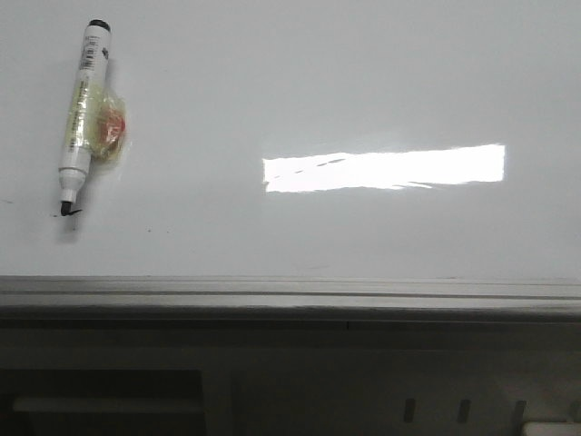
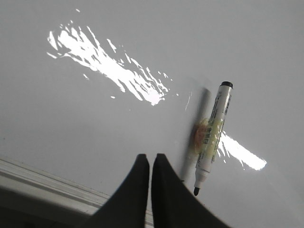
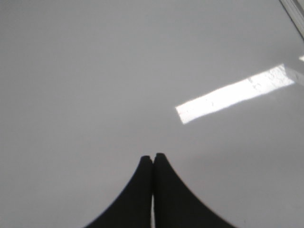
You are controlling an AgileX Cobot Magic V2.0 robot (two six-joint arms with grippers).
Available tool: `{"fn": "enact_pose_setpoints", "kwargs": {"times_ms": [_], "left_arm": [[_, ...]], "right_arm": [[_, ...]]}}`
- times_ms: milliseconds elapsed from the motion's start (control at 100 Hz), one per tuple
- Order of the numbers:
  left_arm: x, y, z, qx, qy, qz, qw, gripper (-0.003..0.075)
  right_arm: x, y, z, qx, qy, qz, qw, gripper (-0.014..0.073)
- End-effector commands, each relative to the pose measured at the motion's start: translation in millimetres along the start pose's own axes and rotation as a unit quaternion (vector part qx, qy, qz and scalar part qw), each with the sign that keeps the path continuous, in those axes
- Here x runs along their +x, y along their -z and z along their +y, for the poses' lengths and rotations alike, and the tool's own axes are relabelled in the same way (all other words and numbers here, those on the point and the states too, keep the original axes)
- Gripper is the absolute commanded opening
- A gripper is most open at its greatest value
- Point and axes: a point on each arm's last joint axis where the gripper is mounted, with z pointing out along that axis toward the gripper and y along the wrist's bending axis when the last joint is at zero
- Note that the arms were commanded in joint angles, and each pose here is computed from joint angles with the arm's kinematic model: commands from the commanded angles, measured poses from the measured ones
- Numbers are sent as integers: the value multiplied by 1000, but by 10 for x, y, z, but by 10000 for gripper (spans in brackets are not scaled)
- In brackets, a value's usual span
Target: Write number 4 on whiteboard
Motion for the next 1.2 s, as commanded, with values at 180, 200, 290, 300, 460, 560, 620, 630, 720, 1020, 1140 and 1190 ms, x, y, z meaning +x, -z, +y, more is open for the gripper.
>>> {"fn": "enact_pose_setpoints", "kwargs": {"times_ms": [180,200,290,300,460,560,620,630,720,1020,1140,1190], "left_arm": [[-114,53,-141,25,-39,-15,999,-20],[-134,57,-166,27,-44,-14,999,-20],[-211,67,-276,36,-70,-4,997,-20],[-222,60,-290,35,-75,0,997,-20],[-341,7,-462,37,-147,47,987,-20],[-420,-73,-539,21,-204,92,974,-13],[-476,-127,-577,9,-230,115,966,32],[-483,-134,-581,8,-233,117,965,50],[-579,-245,-648,-4,-265,151,952,212],[-727,-668,-899,35,-272,243,931,388],[-667,-822,-885,35,-269,265,925,372],[-628,-877,-873,35,-266,279,922,372]], "right_arm": [[-481,6,216,-3,2,54,999,-62],[-515,-4,233,-2,5,65,998,-62],[-653,-68,296,4,30,114,993,-61],[-663,-74,300,5,32,117,993,-61],[-877,-207,370,15,51,146,988,-61],[-959,-233,399,13,50,141,989,-62],[-984,-231,410,12,49,138,989,-62],[-985,-231,411,11,49,138,989,-62],[-995,-228,422,8,41,138,990,-61],[-989,-227,424,7,37,141,989,257],[-977,-223,425,7,37,148,988,410],[-968,-220,425,6,36,153,987,424]]}}
